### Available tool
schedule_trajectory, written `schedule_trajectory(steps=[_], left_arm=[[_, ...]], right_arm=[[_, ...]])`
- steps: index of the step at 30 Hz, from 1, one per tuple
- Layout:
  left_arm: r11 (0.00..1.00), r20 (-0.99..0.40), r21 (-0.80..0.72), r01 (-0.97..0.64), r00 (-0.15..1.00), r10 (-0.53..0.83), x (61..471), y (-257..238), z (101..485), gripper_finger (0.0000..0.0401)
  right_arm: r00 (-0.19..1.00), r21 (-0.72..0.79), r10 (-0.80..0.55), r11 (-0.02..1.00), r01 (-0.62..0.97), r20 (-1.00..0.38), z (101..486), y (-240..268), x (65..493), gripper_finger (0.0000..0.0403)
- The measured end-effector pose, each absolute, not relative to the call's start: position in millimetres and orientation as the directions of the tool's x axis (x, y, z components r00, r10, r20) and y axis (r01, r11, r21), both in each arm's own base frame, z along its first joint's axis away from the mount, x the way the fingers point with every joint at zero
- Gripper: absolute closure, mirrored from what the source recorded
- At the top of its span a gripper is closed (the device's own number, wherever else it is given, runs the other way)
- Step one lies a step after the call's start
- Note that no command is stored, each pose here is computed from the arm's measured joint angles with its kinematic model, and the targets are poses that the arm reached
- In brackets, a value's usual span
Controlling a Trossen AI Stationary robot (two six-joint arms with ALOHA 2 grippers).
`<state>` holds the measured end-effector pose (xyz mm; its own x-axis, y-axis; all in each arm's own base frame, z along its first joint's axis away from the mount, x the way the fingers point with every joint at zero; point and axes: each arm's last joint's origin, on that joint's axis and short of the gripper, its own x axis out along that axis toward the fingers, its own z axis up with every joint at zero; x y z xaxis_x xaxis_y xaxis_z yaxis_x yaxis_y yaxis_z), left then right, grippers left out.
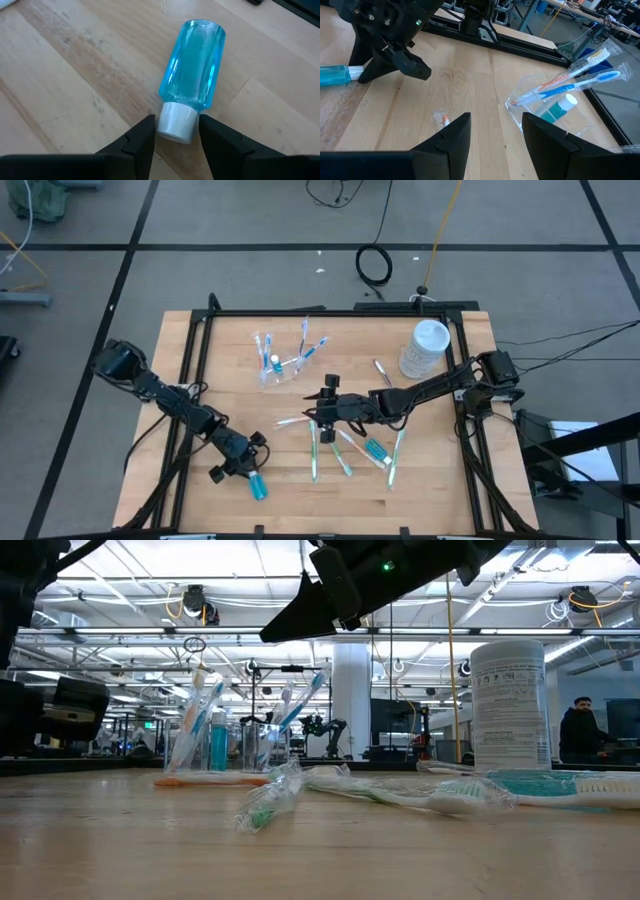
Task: Pick & Place toothbrushing station
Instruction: Put the left blue mouthwash into the transparent organizer
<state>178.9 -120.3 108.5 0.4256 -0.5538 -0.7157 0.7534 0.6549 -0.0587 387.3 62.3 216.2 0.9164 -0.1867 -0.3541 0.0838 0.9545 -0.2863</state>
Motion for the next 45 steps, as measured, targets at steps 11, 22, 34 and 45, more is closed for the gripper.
schedule_trajectory(steps=[11,22,34,45], left_arm=[[0.654,-0.715,-0.054,0.754,0.428,-0.553,179,-120,109,0.0249],[0.691,-0.719,-0.026,0.722,0.467,-0.515,180,-119,109,0.0301],[0.778,-0.812,0.137,0.613,0.520,-0.266,204,-116,153,0.0299],[0.604,-0.787,0.591,0.534,0.544,0.291,247,-78,255,0.0286]], right_arm=[[0.916,-0.287,-0.187,0.954,0.084,-0.355,216,62,387,0.0234],[0.916,-0.286,-0.187,0.954,0.084,-0.354,216,62,387,0.0234],[0.862,-0.322,-0.241,0.942,0.097,-0.446,218,63,374,0.0234],[0.782,-0.241,-0.244,0.963,0.124,-0.573,204,71,335,0.0234]])
